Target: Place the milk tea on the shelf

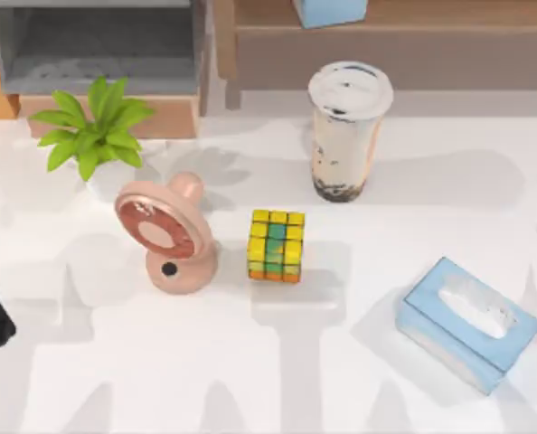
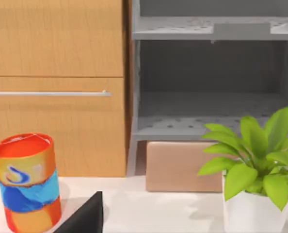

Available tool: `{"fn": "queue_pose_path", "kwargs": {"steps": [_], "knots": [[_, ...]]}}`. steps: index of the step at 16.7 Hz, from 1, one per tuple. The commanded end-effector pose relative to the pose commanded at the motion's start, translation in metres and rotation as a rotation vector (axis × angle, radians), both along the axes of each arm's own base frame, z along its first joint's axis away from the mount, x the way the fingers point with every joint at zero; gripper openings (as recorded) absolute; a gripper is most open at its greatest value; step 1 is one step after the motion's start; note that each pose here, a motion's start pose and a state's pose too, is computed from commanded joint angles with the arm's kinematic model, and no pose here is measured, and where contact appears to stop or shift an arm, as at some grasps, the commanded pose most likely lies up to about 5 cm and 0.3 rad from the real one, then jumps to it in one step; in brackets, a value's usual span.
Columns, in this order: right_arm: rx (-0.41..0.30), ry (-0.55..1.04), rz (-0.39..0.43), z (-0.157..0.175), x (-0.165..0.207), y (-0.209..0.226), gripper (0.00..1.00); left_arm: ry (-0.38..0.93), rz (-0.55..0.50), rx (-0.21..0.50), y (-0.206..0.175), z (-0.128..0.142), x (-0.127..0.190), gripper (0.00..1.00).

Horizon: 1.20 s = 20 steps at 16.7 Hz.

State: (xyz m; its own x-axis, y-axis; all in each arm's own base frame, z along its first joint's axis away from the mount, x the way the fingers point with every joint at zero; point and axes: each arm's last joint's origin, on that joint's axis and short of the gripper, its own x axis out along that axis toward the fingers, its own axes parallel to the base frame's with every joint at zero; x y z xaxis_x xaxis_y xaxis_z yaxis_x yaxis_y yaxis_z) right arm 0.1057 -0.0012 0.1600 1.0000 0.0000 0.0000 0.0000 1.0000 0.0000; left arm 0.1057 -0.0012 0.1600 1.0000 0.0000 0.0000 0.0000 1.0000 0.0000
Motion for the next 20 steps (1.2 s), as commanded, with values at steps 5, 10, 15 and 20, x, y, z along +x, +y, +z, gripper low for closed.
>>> {"fn": "queue_pose_path", "kwargs": {"steps": [5,10,15,20], "knots": [[0.002,-0.013,-0.002,0.011,0.002,0.002,1.0,0.0,0.0,0.0,0.0,0.0,0.0,1.0],[0.029,-0.004,-0.001,0.048,0.024,0.018,1.0,0.0,0.0,0.0,0.0,0.0,0.0,1.0],[0.05,0.104,0.001,0.062,0.083,0.065,1.0,0.0,0.0,0.0,0.0,0.0,0.0,1.0],[0.026,0.204,-0.007,0.026,0.14,0.144,1.0,0.0,0.0,0.0,0.0,0.0,0.0,1.0]]}}
